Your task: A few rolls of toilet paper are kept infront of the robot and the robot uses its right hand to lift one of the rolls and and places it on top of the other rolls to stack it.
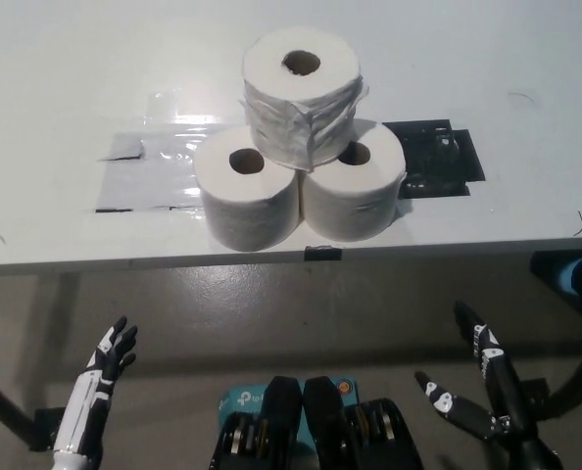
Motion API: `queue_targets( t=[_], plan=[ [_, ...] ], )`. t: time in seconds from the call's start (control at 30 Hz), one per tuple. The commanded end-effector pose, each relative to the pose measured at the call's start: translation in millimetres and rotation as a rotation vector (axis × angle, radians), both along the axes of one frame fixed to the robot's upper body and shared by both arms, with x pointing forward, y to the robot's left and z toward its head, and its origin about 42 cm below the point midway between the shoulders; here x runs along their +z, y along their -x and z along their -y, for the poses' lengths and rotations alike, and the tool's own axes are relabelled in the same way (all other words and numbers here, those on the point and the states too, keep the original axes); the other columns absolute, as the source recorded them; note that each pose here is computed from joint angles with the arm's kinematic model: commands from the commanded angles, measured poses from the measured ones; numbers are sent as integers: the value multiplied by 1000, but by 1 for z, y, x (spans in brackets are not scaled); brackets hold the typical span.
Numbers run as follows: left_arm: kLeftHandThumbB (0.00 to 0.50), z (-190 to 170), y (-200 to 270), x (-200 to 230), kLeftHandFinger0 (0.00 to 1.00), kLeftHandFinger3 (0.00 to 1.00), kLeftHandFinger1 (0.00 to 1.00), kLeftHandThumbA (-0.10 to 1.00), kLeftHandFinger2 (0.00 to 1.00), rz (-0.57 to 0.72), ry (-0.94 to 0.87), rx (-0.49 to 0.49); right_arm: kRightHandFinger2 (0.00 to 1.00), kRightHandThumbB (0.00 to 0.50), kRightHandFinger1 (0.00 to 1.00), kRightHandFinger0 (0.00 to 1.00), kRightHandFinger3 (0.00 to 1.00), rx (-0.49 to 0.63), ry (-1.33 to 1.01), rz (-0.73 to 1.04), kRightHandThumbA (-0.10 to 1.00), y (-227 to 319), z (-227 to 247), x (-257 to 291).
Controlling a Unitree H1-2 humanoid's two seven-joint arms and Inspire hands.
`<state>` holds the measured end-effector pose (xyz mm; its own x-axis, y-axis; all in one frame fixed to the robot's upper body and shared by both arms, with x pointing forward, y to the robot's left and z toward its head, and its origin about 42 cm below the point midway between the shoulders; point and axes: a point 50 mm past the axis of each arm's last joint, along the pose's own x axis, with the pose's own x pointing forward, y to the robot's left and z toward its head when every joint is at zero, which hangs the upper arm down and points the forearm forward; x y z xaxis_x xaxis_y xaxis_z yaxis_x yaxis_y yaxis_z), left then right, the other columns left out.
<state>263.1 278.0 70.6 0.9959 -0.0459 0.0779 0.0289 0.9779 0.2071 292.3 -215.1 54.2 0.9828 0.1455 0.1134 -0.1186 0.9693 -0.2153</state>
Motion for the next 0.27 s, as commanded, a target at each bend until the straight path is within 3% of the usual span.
queue_targets(
  t=[0.0,0.23],
  plan=[
    [164,-8,7,8,1000,1000,1000,1000,1000,28,5,0,1000,109,1000,1000,1000,9,7,64,705,6,-2,4],
    [135,-11,16,4,1000,1000,1000,1000,1000,9,13,17,1000,100,1000,1000,1000,30,16,55,692,10,-5,3]
  ],
)
